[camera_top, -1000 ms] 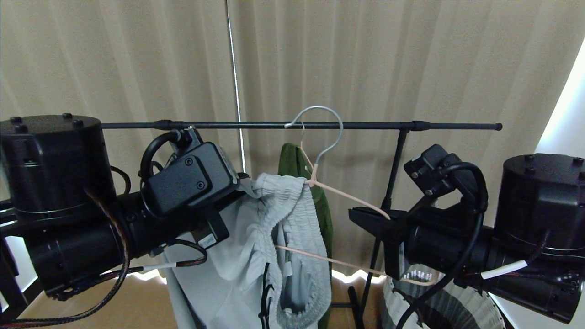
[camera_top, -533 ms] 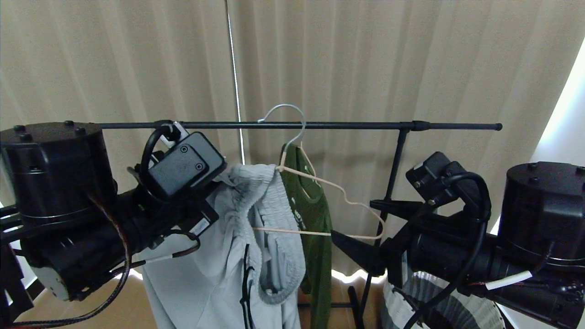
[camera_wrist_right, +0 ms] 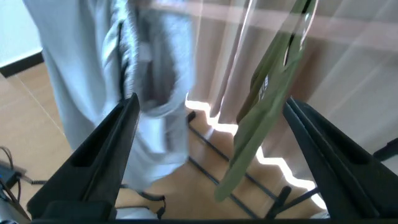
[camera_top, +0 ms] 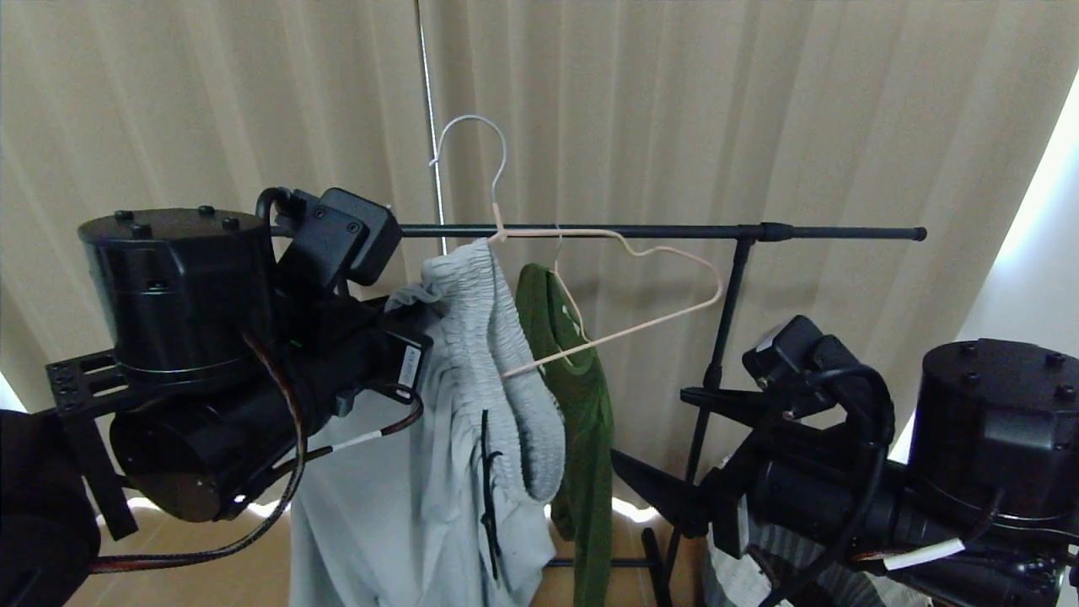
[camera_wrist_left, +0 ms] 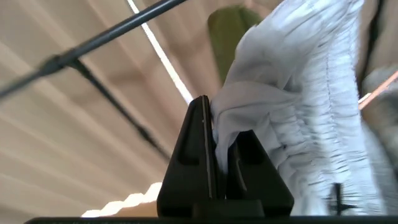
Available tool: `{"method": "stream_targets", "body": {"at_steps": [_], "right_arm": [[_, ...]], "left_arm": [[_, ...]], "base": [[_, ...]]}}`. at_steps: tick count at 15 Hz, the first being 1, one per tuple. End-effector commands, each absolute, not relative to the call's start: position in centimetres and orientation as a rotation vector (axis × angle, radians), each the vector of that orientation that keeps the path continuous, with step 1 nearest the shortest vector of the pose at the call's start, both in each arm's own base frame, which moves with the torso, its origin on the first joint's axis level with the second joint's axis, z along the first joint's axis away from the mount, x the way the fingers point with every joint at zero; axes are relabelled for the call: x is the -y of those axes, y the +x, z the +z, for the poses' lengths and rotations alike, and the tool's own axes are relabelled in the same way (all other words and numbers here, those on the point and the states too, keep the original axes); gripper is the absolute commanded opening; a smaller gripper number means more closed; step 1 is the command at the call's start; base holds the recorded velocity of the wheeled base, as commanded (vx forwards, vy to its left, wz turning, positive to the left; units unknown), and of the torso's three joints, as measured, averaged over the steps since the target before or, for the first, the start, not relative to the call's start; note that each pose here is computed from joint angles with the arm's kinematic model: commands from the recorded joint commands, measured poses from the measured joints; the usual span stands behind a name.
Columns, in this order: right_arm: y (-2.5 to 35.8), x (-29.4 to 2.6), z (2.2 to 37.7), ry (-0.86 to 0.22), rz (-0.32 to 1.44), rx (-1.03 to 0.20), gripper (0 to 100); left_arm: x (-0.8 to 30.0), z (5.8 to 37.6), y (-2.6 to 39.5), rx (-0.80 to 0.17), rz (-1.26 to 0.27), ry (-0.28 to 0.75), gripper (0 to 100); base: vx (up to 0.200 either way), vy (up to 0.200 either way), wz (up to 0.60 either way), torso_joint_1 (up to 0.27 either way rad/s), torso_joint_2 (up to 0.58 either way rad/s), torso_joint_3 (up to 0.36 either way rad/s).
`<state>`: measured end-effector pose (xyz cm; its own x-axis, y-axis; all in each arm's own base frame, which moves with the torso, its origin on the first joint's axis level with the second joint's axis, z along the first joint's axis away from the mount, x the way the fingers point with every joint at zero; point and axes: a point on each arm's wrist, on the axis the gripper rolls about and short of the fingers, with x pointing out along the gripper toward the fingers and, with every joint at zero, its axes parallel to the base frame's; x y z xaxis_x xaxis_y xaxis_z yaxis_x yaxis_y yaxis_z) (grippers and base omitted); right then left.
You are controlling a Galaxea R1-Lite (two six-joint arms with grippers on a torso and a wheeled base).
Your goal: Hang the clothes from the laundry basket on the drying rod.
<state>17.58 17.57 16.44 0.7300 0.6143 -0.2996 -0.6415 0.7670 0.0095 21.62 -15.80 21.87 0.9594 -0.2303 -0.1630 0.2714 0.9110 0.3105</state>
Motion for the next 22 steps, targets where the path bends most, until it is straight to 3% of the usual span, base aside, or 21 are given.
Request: {"method": "stream_targets", "body": {"at_steps": [1,12,13,18,22], "right_arm": [[18.0,-18.0,15.6,-0.111,0.689,-0.325,100],[20.8,-20.0,11.0,-0.179,0.6,-0.381,100],[20.7,-19.9,11.0,-0.18,0.597,-0.384,0],[21.6,-17.4,11.6,-0.163,0.488,-0.371,0],[23.7,-12.7,13.2,-0.188,0.305,-0.317,0]], "left_arm": [[16.5,22.0,21.3,-0.118,-0.289,0.327,0],[17.0,23.8,19.9,-0.01,-0.33,0.271,0],[17.0,23.9,19.8,-0.005,-0.329,0.27,0],[15.9,23.3,20.2,-0.024,-0.29,0.32,0],[13.9,21.3,19.1,-0.025,-0.263,0.506,0]], "base": [[0.0,0.0,0.0,0.0,0.0,0.0],[0.0,0.0,0.0,0.0,0.0,0.0],[0.0,0.0,0.0,0.0,0.0,0.0],[0.0,0.0,0.0,0.0,0.0,0.0],[0.0,0.0,0.0,0.0,0.0,0.0]]}}
